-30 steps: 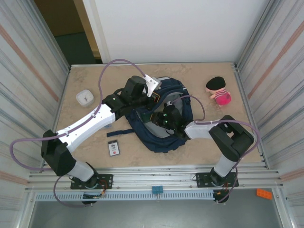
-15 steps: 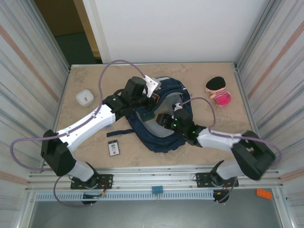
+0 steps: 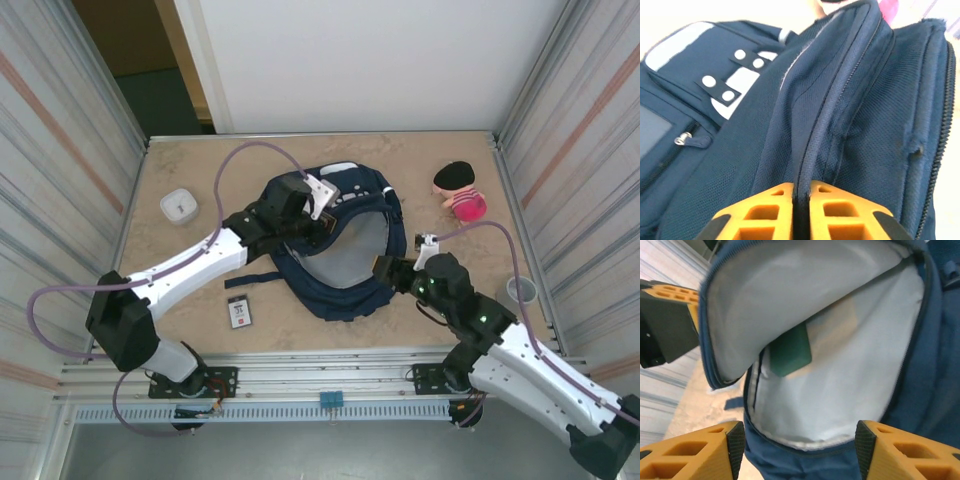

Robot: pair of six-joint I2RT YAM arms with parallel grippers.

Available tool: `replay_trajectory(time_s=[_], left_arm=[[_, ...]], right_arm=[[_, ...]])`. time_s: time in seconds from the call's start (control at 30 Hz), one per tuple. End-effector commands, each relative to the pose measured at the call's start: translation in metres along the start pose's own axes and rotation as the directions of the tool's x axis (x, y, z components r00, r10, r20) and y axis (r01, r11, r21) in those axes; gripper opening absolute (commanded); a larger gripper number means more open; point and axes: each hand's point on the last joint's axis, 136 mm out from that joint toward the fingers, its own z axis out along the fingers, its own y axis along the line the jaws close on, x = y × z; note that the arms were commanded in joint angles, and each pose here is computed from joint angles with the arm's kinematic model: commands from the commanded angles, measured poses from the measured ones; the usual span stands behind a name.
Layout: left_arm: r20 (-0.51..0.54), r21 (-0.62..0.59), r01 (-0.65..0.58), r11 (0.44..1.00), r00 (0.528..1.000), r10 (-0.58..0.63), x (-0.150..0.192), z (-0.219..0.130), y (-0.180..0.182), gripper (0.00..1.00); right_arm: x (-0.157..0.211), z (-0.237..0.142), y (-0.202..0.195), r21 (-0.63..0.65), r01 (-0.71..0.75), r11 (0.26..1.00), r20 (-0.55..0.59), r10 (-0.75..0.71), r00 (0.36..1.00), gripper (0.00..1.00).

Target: Pack the student bag

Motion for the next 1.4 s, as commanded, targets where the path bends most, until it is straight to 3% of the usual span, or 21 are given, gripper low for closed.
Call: replay_trajectory(time_s=[0.0,0.1,0.27,0.37,0.6,0.87,0.97,1.17,1.23,1.37], left_arm=[[-0.043,0.031,0.051,0.998,0.998,-0.049,0.028,0.012,-0.011,0.20],[-0.096,0.067,0.107,0.992,0.990,-0.100,0.055,0.023,-0.026,0.26],[-0.222,0.018,0.145,0.989,0.965,-0.138,0.111,0.046,-0.029,0.32],[-0.257,0.049,0.154,0.987,0.957,-0.136,0.124,0.059,-0.038,0.35],[-0.259,0.059,0.202,0.978,0.949,-0.180,0.105,0.056,-0.046,0.55],[-0.209,-0.115,0.343,0.932,0.909,-0.361,0.093,-0.004,-0.016,0.76],[-0.208,-0.171,0.439,0.882,0.859,-0.468,0.104,-0.029,-0.003,0.77],[-0.204,-0.360,0.611,0.705,0.686,-0.698,0.166,-0.070,0.030,0.78],[-0.199,-0.426,0.639,0.641,0.625,-0.755,0.194,-0.081,0.037,0.78],[-0.207,-0.545,0.618,0.566,0.556,-0.805,0.237,-0.099,0.045,0.79]], right_arm=[[0.006,-0.015,-0.013,0.060,0.087,0.994,-0.039,-0.085,0.996,0.61],[0.005,-0.016,-0.012,0.053,0.091,0.994,-0.030,-0.090,0.996,0.61],[0.003,-0.014,-0.013,0.062,0.104,0.993,-0.024,-0.103,0.994,0.61],[0.002,-0.014,-0.012,0.058,0.106,0.993,-0.025,-0.105,0.994,0.61],[-0.001,-0.016,-0.008,0.047,0.120,0.992,-0.027,-0.119,0.993,0.63],[-0.006,-0.011,0.000,0.030,0.154,0.988,-0.049,-0.152,0.987,0.71],[-0.007,-0.007,0.007,0.010,0.159,0.987,-0.061,-0.159,0.985,0.73],[-0.006,0.003,0.017,-0.036,0.155,0.987,-0.078,-0.157,0.984,0.73],[-0.003,0.007,0.019,-0.045,0.152,0.987,-0.090,-0.155,0.984,0.73],[0.002,0.013,0.021,-0.057,0.148,0.987,-0.118,-0.154,0.981,0.73]])
